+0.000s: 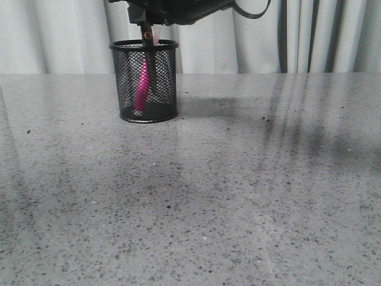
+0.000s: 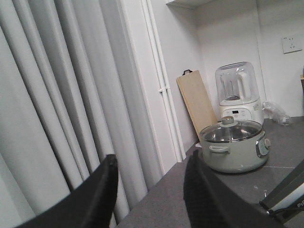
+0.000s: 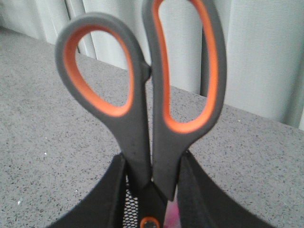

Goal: Put pen and scissors into bin
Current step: 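Lift the scissors and carry them above the mesh cup, then lower the scissors blades-first into the cup and open the right gripper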

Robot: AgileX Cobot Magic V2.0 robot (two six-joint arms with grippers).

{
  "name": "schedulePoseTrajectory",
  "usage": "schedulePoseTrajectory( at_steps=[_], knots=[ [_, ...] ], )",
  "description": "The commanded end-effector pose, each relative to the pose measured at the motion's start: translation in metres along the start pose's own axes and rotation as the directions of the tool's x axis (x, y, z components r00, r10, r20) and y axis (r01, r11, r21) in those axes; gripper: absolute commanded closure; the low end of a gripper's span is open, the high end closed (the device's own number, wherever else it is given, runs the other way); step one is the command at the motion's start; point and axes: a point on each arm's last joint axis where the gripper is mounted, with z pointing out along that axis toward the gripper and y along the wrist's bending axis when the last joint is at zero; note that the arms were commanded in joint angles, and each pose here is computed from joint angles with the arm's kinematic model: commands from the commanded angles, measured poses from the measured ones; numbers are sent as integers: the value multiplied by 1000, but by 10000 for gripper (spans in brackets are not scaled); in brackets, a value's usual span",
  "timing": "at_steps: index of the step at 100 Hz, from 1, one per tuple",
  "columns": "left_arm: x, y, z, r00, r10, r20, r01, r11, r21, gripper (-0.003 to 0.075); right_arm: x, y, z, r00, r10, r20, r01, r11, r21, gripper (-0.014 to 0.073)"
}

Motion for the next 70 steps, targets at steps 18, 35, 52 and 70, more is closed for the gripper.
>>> schedulePoseTrajectory(
  at_steps=[18,35,52,70],
  knots=[
    [-15,-2,-6,998,-27,64,29,999,-18,426,-39,3,-14,979,-15,204,20,1000,-24,403],
    [-19,-4,-10,997,-18,75,20,1000,-22,426,-39,3,-14,979,-15,204,20,1000,-24,388],
    [-22,-6,-15,997,-8,83,10,999,-32,426,-47,4,-18,969,-14,247,22,999,-29,379],
    [-23,-6,-18,996,-1,85,5,999,-54,426,-61,5,-28,950,-14,311,26,999,-35,277]
  ],
)
